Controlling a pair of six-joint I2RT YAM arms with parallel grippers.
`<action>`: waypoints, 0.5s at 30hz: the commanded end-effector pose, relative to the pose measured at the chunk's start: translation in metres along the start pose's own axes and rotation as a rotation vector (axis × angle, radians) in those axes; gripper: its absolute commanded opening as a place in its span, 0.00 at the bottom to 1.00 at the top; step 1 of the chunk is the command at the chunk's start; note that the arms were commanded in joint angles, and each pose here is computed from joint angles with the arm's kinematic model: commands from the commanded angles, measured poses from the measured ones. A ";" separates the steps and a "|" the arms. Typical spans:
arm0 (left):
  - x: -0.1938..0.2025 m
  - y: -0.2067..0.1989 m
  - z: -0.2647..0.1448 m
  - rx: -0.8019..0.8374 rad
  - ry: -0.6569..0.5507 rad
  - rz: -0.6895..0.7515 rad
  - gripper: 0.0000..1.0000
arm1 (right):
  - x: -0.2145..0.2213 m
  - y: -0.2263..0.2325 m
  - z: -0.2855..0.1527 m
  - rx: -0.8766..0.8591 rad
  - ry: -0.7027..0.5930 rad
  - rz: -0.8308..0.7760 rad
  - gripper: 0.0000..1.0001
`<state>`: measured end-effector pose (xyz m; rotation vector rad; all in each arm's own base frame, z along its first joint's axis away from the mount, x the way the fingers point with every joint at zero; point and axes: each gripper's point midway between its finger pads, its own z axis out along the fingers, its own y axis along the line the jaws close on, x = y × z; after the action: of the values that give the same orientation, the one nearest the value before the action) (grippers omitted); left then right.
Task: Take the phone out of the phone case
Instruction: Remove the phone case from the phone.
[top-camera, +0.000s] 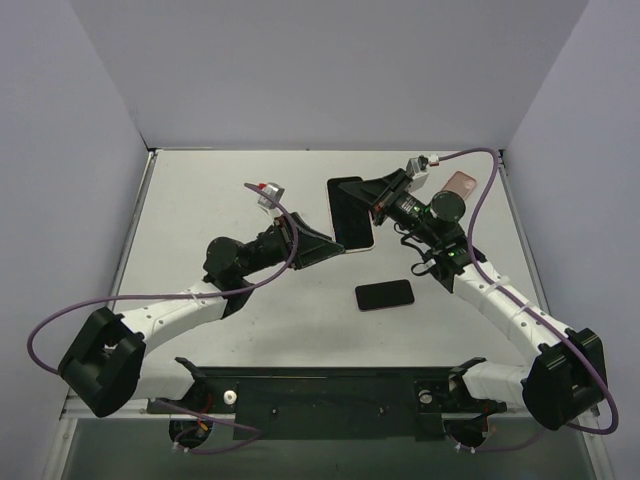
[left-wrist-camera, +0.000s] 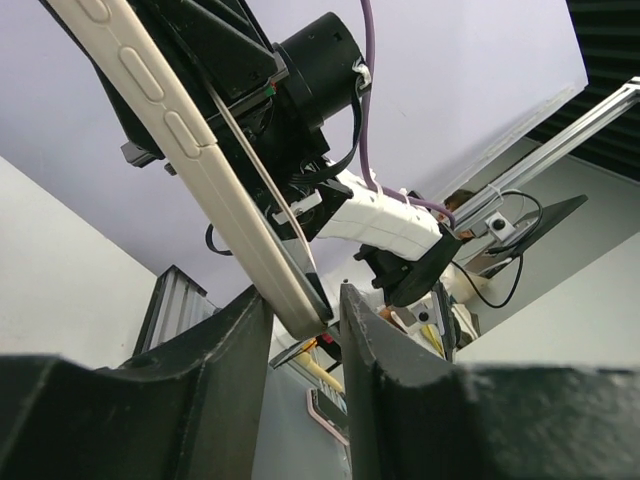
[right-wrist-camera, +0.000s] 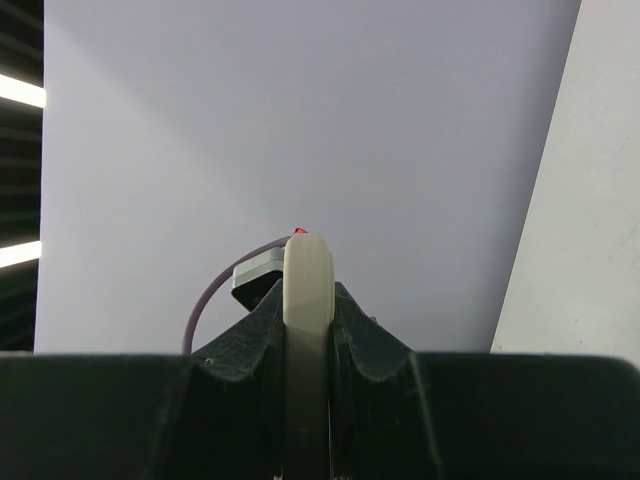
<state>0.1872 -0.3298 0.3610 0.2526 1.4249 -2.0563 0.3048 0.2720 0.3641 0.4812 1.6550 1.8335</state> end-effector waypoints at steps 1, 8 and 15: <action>-0.002 -0.034 0.007 0.138 0.024 0.076 0.40 | 0.003 0.048 -0.008 -0.147 -0.004 -0.031 0.00; 0.001 -0.047 0.006 0.203 0.050 0.154 0.13 | 0.008 0.036 -0.004 -0.098 0.029 0.014 0.00; 0.013 -0.072 0.004 0.316 0.148 0.322 0.06 | 0.026 0.013 0.002 -0.026 0.106 0.096 0.00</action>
<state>0.1747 -0.3340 0.3592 0.3583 1.4277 -2.1097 0.2946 0.2778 0.3693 0.4371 1.6603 1.8870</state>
